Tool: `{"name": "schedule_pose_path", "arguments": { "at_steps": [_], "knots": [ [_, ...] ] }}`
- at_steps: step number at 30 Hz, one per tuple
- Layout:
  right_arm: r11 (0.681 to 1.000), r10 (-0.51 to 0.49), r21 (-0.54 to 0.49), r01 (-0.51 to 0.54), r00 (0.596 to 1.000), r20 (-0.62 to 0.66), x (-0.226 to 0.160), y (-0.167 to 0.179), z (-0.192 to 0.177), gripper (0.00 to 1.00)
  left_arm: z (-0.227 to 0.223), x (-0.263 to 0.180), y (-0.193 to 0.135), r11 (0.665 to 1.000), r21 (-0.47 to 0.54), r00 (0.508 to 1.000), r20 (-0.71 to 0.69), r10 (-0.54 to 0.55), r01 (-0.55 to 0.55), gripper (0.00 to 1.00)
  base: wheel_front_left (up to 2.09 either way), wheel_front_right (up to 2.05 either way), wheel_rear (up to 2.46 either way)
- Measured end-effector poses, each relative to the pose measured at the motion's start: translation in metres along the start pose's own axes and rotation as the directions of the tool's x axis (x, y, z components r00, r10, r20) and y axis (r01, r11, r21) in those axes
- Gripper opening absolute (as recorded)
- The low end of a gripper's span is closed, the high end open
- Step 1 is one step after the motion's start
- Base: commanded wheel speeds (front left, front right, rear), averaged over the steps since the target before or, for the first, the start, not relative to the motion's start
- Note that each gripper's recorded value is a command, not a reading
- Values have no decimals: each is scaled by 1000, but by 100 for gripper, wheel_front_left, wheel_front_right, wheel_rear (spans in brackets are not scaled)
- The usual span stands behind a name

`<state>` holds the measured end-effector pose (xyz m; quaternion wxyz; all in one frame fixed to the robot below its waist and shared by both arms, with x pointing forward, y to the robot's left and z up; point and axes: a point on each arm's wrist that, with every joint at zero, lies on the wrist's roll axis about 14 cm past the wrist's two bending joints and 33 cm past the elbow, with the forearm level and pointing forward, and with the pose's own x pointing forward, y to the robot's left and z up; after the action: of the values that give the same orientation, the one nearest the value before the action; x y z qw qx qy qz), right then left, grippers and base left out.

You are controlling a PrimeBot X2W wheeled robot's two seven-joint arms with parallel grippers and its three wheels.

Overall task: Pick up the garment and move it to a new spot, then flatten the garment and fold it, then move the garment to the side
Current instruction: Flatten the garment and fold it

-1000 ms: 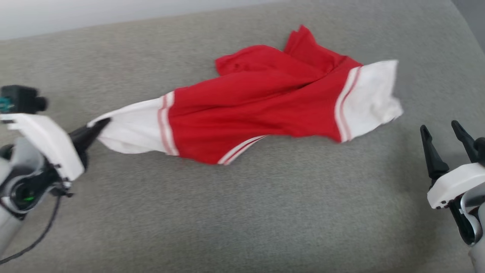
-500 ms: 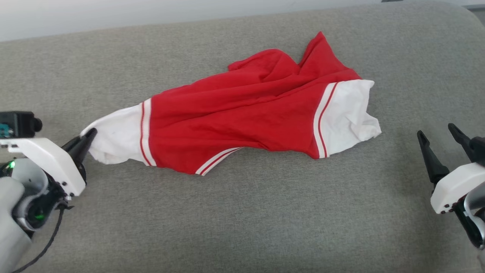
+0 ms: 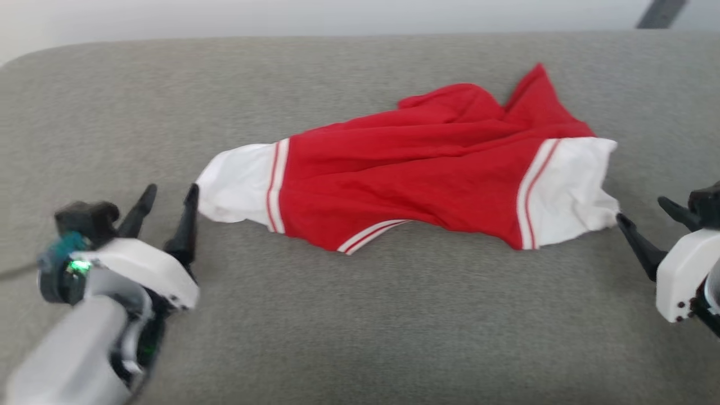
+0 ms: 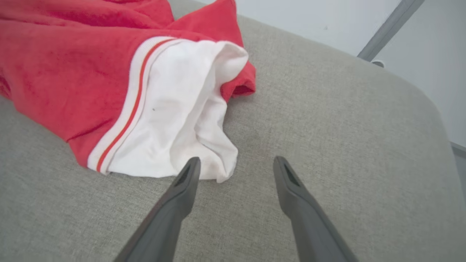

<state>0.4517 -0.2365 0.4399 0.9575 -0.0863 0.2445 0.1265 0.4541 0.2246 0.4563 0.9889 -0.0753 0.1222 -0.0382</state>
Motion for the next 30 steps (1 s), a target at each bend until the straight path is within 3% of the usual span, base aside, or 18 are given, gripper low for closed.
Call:
{"name": "schedule_pose_path", "arguments": {
  "at_steps": [7, 16, 17, 19, 23, 30],
  "knots": [
    [995, 96, 8, -96, 978, -184, 21, 15, -8, 100, -9, -40, -3, 995, -13, 990, 101, 99, -98, 100, 0, 0, 0],
    [992, 123, 11, -127, 925, -360, 44, 19, -29, 100, -22, -67, 3, 985, -45, 976, 136, 171, -166, 100, 0, 0, 0],
    [992, 126, 18, -128, 923, -365, 46, 20, -30, 72, -22, -68, 5, 984, -49, 974, 139, 177, -172, 100, 0, 0, 0],
    [991, 129, 25, -129, 919, -373, 49, 21, -32, 2, -23, -70, 9, 981, -60, 971, 144, 192, -185, 100, 0, 0, 0],
    [992, 122, 59, -107, 917, -380, 48, 16, -36, 0, -22, -70, 9, 981, -60, 969, 154, 191, -184, 100, 0, 0, 0],
    [983, 35, 179, 31, 935, -354, 24, -29, -46, 0, -24, -67, 5, 984, -62, 971, 161, 176, -168, 100, 0, 0, 0]
  ]
}}
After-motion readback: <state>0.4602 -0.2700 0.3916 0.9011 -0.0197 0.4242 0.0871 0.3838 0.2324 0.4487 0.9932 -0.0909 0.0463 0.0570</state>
